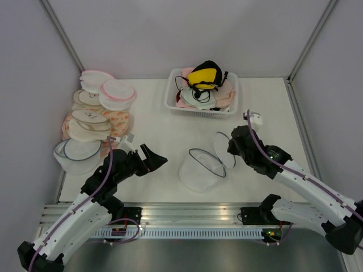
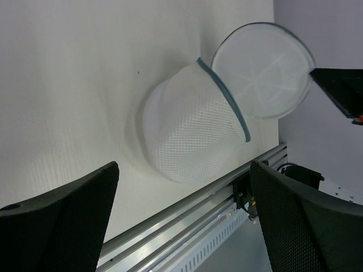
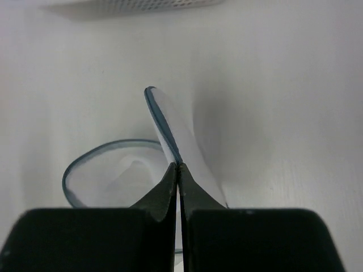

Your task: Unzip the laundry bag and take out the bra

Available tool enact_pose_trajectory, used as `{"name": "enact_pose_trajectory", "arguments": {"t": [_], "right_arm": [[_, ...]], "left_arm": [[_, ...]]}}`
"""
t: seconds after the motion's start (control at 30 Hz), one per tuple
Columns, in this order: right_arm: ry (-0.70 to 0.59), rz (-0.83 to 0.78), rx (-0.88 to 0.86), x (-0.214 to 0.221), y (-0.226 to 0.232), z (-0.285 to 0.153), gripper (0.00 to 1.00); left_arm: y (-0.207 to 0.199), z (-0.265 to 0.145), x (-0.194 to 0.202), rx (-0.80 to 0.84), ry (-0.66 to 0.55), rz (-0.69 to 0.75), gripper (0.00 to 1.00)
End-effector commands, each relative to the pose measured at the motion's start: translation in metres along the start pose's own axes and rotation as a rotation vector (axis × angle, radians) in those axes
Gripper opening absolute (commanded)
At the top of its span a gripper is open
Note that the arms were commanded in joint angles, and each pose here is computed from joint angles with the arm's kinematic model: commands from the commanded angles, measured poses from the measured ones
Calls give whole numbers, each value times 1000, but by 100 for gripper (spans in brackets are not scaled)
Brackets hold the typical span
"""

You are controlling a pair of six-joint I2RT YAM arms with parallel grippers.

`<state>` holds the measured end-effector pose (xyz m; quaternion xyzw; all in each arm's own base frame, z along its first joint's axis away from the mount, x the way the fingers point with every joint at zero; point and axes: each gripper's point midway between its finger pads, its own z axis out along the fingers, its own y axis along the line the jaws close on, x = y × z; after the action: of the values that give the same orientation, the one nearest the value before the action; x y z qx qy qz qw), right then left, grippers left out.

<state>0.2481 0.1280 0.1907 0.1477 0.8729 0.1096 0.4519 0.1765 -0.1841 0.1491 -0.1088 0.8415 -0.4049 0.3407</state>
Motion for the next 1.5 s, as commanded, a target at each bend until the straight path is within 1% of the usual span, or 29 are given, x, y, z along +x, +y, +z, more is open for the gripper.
{"name": "enact_pose_trajectory", "arguments": {"t": [0.0, 0.03, 0.07, 0.1, 0.13, 0.17, 0.2, 0.23, 0.3, 0.37, 0.4, 0.43, 0.5, 0.53, 0.57, 0.6, 0.63, 0.67, 0.73, 0.83, 0.87, 0.9, 0.93, 0.97, 1.0, 1.07, 1.17, 1.27, 1.47], "right_arm": [[13, -206, -133, 11, 56, 5, 1], [11, -250, -189, 23, 80, -1, 0], [-16, -283, -187, 26, 92, -1, 0], [-10, -335, -178, 38, 109, 6, 0], [-3, -400, -231, 59, 133, -5, 0], [-23, -442, -218, 66, 144, -5, 0], [-8, -502, -210, 86, 162, 2, 0], [4, -559, -235, 110, 175, -8, 0], [30, -607, -228, 140, 190, -3, 0], [60, -609, -282, 163, 202, -11, 0], [100, -613, -320, 177, 200, -14, 1], [105, -593, -366, 182, 208, -21, 0], [131, -585, -417, 187, 207, -32, 11], [138, -582, -454, 190, 209, -42, 21], [136, -564, -483, 184, 207, -53, 50], [133, -555, -502, 182, 207, -59, 61], [126, -559, -514, 181, 204, -69, 69], [111, -522, -528, 169, 202, -80, 77], [87, -526, -501, 158, 190, -87, 80], [34, -486, -454, 128, 172, -95, 84], [-32, -449, -416, 106, 163, -96, 98], [-55, -419, -392, 96, 157, -97, 98], [-84, -432, -344, 86, 144, -96, 98], [-133, -396, -324, 66, 139, -100, 98], [-149, -397, -298, 58, 131, -101, 98], [-194, -373, -286, 38, 124, -108, 98], [-222, -349, -279, 21, 113, -115, 98], [-232, -324, -294, 13, 106, -119, 98], [-233, -316, -357, 4, 100, -128, 98]], "left_arm": [[-9, -13, -14, 1, -52, 13, 100], [-8, -14, -13, -3, -52, 7, 100], [-5, -15, -11, -10, -49, 5, 99], [-3, -15, -11, -18, -52, 1, 100], [-2, -16, -10, -21, -52, -5, 100], [-1, -17, -10, -22, -58, -10, 100], [2, -18, -9, -34, -59, -13, 100], [2, -19, -10, -34, -63, -16, 100], [4, -24, -11, -43, -76, -19, 100], [1, -28, -14, -35, -91, -16, 100], [2, -31, -15, -38, -100, -14, 100], [0, -33, -16, -36, -105, -15, 100], [1, -35, -17, -42, -111, -14, 100], [1, -35, -16, -45, -107, -16, 100], [1, -35, -16, -43, -106, -15, 100], [0, -36, -17, -41, -109, -15, 100], [0, -36, -17, -41, -109, -15, 99], [0, -36, -17, -40, -108, -15, 100], [-2, -36, -16, -34, -102, -10, 100], [-3, -36, -14, -23, -89, 8, 100], [-6, -37, -14, -9, -85, 14, 100], [-7, -37, -13, -2, -85, 25, 100], [-6, -37, -13, 3, -83, 34, 100], [-10, -38, -13, 25, -84, 42, 100], [-11, -37, -12, 33, -84, 56, 100], [-18, -37, -12, 75, -81, 78, 100], [-23, -38, -12, 101, -78, 103, 100], [-27, -40, -15, 114, -88, 133, 100], [-47, -48, -19, 216, -107, 225, 100]]}}
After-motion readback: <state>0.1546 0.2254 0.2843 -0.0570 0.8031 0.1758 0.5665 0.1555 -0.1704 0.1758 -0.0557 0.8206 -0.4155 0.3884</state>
